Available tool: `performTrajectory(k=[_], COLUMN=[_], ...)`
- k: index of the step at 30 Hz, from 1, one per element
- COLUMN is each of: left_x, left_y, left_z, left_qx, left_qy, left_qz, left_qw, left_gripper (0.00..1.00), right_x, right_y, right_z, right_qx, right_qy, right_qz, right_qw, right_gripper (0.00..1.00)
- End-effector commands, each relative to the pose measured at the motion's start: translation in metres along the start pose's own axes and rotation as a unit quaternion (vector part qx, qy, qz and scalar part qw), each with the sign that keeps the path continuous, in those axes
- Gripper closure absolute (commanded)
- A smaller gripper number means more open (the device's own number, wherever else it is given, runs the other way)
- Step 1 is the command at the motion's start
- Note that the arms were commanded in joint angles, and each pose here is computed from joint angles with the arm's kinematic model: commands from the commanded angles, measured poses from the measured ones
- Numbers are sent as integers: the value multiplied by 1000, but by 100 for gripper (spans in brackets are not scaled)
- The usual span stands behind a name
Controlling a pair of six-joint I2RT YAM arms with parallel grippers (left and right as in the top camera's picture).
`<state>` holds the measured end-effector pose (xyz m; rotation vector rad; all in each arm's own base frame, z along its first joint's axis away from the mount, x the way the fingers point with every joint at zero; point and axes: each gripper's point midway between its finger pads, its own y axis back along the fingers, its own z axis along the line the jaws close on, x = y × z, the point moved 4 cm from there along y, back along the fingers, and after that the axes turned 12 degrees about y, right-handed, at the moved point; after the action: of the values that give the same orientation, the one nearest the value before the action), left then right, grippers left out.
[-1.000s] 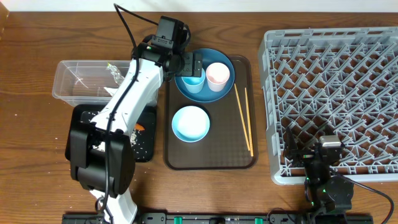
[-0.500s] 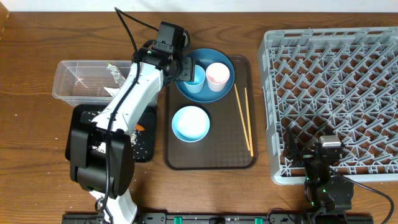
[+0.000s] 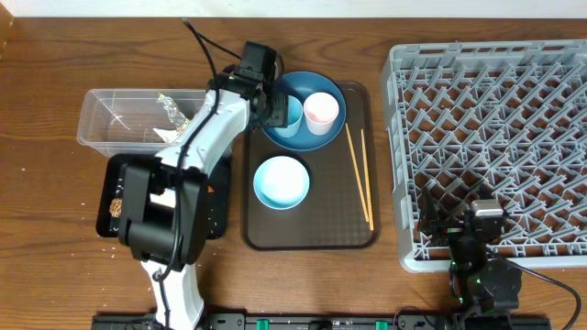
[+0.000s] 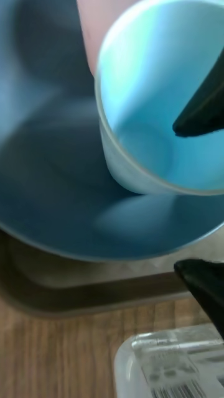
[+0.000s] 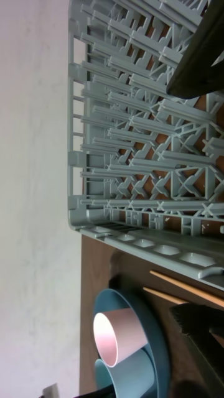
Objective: Sort waste into correct bins and load items into the dishwasher rack
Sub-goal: 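Reach the left gripper to the blue cup on the blue plate and grasp it, then lift the blue cup with the left gripper and raise it upward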
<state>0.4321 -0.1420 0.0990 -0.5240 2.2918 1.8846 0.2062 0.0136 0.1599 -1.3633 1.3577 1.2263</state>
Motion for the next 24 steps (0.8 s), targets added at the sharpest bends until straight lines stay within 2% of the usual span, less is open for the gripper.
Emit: performTrajectory(k=[1,6,8,10,11,12,24], left_x=[-1,-1,-1,-2,-2,-3,-36], left_y=[2,2,2,3,4,5,62], left_z=[1,1,0,0,0,0,8], left_qx=[3,3,4,4,4,5,35], left_qy=[7,7,7,7,7,7,19], left_qz=[0,0,-2,-2,-4,-5,-81], left_qw=[1000,1000,1000,1000,1000,1000,996], left_gripper=[44,69,72,78,89,94,94], right_x=[2,2,2,2,2,2,2], right_y=[0,0,0,0,0,0,0], right_z=[-5,-5,-5,-5,-5,-5,-5], right_qx=[13,13,13,13,13,13,13], right_qy=[5,5,5,5,5,5,5], right_qz=[3,3,3,3,3,3,3], right_qw=[1000,1000,1000,1000,1000,1000,1000], right_gripper=[1,1,1,1,1,1,1])
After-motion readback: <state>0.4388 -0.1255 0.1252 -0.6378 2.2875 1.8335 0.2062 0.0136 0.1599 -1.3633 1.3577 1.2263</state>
